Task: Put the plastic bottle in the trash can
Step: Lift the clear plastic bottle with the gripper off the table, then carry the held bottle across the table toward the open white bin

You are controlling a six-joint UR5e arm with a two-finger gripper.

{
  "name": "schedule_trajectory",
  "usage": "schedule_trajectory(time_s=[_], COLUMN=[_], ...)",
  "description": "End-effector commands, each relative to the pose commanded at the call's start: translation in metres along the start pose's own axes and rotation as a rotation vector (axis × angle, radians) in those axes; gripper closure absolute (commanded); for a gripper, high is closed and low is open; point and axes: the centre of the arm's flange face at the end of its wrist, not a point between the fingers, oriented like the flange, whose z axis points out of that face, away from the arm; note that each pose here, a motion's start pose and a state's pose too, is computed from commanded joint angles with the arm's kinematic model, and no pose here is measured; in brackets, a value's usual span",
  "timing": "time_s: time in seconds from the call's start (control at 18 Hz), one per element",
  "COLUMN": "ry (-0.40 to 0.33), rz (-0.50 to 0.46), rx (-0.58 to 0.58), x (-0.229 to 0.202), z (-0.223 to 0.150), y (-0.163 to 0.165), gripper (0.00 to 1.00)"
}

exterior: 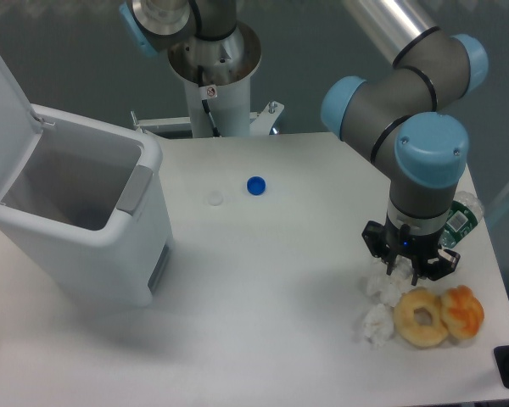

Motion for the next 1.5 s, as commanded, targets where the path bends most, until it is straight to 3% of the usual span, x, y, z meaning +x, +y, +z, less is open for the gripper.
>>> schedule_trajectory(time_s=[0.33, 0.78, 0.94, 1.11, 1.33, 1.5], ry=[-0.035, -0.057, -0.037, -0.006, 0.106, 0.129], rz=[-0.047, -0.266, -0.373, -0.421, -0.562, -0.562], rx=[0.023, 0.228, 0.316, 0.368, 0.437, 0.51], x=[0.003, 0.069, 0.089, 0.13, 0.185, 0.231], z=[-0.028, -0.138, -0.176, -0.202, -0.227, -0.252], y=[-0.003, -0.048, -0.054, -0.074, -0.094, -0.109], gripper=[0.87, 0.94, 0.95, 0.95, 0.94, 0.94])
